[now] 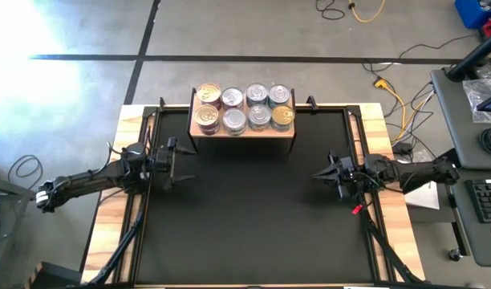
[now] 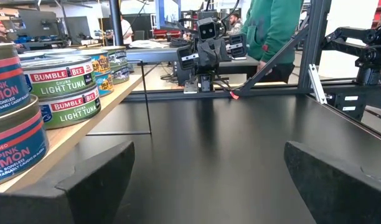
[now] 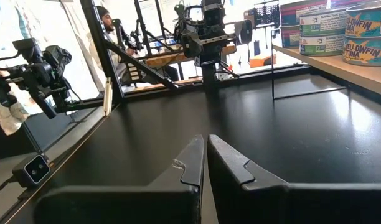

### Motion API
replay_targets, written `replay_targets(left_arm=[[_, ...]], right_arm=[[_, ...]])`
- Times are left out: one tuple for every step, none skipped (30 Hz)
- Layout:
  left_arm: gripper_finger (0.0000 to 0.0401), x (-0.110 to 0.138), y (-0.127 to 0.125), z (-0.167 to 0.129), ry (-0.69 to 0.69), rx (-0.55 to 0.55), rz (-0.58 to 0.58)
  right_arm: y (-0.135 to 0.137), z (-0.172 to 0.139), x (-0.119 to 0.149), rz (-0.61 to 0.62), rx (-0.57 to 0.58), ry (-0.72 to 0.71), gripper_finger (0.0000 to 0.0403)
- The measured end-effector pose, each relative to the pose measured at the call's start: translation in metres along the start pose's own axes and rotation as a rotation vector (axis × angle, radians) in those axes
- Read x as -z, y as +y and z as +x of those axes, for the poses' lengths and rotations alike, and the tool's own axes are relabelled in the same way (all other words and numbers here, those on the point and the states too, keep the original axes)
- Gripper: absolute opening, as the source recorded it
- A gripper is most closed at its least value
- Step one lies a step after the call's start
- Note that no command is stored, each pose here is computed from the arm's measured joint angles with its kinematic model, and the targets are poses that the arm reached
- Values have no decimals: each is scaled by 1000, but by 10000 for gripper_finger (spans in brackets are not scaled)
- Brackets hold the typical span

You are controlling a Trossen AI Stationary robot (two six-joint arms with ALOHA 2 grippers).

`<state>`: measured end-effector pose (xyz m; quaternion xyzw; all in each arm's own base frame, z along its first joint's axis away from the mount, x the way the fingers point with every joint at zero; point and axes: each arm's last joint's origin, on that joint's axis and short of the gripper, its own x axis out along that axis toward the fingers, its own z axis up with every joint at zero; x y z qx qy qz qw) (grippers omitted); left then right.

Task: Stack canned seafood by type on shelf
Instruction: Return to Home Position

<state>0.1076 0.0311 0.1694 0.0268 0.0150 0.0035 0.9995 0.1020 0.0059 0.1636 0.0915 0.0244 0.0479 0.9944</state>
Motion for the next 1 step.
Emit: replay_targets(left_arm=[[396, 0, 0, 0, 0, 0, 0]], right_arm=[[0, 0, 0, 0, 0, 0, 13]])
